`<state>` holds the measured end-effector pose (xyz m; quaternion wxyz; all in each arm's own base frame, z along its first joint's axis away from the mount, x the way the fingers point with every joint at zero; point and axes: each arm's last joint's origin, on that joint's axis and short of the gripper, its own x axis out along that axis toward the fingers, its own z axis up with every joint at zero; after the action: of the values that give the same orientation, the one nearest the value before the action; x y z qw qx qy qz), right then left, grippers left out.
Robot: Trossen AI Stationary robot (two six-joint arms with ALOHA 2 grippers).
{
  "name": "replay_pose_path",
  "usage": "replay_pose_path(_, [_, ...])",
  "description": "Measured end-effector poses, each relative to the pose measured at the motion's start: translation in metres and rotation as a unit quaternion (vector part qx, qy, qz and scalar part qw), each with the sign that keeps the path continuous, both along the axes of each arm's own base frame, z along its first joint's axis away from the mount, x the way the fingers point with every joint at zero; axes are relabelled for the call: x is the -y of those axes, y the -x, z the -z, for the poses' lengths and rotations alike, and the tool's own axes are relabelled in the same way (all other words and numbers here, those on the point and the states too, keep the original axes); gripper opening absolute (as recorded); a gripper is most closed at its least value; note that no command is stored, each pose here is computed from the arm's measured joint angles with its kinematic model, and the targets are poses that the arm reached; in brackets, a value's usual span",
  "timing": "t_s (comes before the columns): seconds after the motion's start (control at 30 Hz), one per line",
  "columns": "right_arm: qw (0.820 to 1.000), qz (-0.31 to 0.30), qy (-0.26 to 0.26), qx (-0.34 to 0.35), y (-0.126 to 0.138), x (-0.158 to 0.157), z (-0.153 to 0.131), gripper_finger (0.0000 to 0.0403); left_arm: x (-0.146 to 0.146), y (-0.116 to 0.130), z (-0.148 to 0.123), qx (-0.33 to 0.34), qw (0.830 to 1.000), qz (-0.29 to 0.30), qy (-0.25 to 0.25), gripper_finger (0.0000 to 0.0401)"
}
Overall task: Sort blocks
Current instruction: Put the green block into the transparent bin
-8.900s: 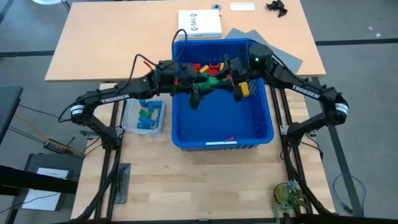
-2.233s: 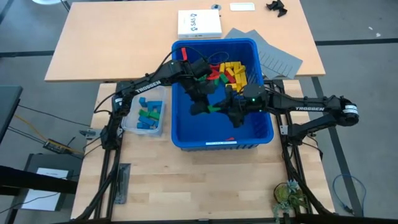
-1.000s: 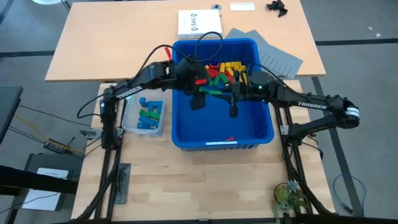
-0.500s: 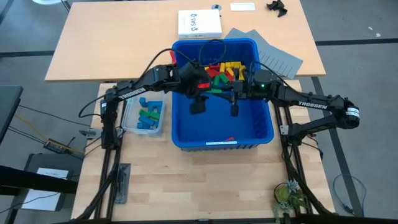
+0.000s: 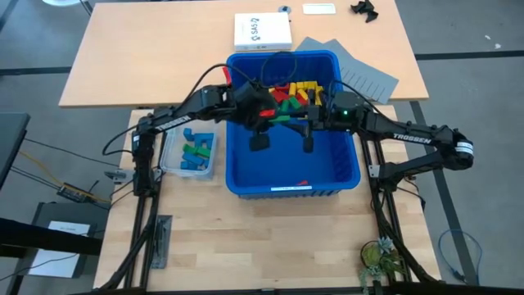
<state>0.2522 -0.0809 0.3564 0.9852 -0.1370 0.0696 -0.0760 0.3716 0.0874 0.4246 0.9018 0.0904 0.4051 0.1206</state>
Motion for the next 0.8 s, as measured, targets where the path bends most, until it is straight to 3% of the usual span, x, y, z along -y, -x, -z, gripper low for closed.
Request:
replay_pose_path(0.23, [0.998, 0.06, 0.009, 0.009, 0.028, -0.001, -0.016, 0.019, 0.003, 0.031, -0.018, -0.007, 0.998, -0.064, -0.003, 0.0064])
replay_pose_path(0.37, [0.996, 0.094, 0.005, -0.01, 0.043, 0.002, -0.018, 0.0214, 0.002, 0.058, -0.026, -0.03, 0.99, -0.141, -0.009, 0.0064])
replay_pose_path(0.6, [0.99, 0.122, -0.034, -0.067, 0.044, 0.014, -0.002, 0.0221, -0.003, 0.101, -0.014, -0.098, 0.95, -0.296, 0.001, 0.0064])
replay_pose_path(0.8, [0.986, 0.13, -0.056, -0.092, 0.035, 0.021, 0.009, 0.0213, 0.003, 0.134, 0.018, -0.104, 0.921, -0.375, 0.033, 0.0064])
